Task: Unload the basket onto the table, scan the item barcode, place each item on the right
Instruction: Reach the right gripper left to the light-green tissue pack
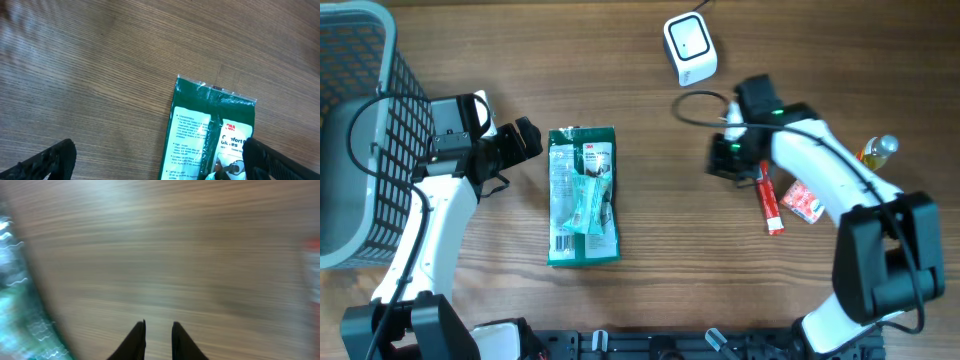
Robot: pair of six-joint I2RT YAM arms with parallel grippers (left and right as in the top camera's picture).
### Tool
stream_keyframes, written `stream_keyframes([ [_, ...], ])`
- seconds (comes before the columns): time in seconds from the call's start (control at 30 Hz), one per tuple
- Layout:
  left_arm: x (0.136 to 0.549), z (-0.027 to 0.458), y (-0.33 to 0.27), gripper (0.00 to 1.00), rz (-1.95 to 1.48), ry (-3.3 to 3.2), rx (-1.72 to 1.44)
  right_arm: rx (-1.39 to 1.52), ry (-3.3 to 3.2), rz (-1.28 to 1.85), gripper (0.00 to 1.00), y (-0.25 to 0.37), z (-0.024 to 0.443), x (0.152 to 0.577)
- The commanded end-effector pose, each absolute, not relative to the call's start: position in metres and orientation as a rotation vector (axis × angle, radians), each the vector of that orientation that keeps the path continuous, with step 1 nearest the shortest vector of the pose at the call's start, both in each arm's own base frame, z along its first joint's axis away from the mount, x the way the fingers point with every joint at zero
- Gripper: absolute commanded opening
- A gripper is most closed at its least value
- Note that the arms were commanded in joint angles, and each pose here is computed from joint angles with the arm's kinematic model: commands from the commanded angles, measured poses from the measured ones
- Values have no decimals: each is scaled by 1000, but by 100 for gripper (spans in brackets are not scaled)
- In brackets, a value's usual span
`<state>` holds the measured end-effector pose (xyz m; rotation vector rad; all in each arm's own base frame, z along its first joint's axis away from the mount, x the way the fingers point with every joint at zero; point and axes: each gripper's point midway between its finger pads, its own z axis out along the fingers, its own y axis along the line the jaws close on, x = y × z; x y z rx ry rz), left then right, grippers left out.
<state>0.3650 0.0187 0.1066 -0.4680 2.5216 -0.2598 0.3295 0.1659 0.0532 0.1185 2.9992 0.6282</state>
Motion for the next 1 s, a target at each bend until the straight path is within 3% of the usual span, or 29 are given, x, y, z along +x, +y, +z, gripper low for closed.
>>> stream_keyframes([
  [0.0,367,110,22,100,-246,2511,-457,-166,2912,903,30,255,72,312],
  [0.03,367,110,22,100,-246,2511,-457,-189,2889,891,33,268,72,310],
  [0.13,367,110,22,100,-246,2511,-457,-193,2809,806,55,308,70,306],
  [0.4,367,110,22,100,-246,2511,-457,-229,2783,801,57,372,30,280],
  [0.47,367,110,22,100,-246,2511,-457,-178,2826,788,52,373,16,276],
  [0.6,367,110,22,100,-246,2511,-457,-178,2821,792,7,374,16,277],
  [0.8,367,110,22,100,-246,2511,-457,-144,2702,857,4,357,74,303],
  [0.97,367,110,22,100,-246,2511,-457,45,2729,763,4,296,97,324],
])
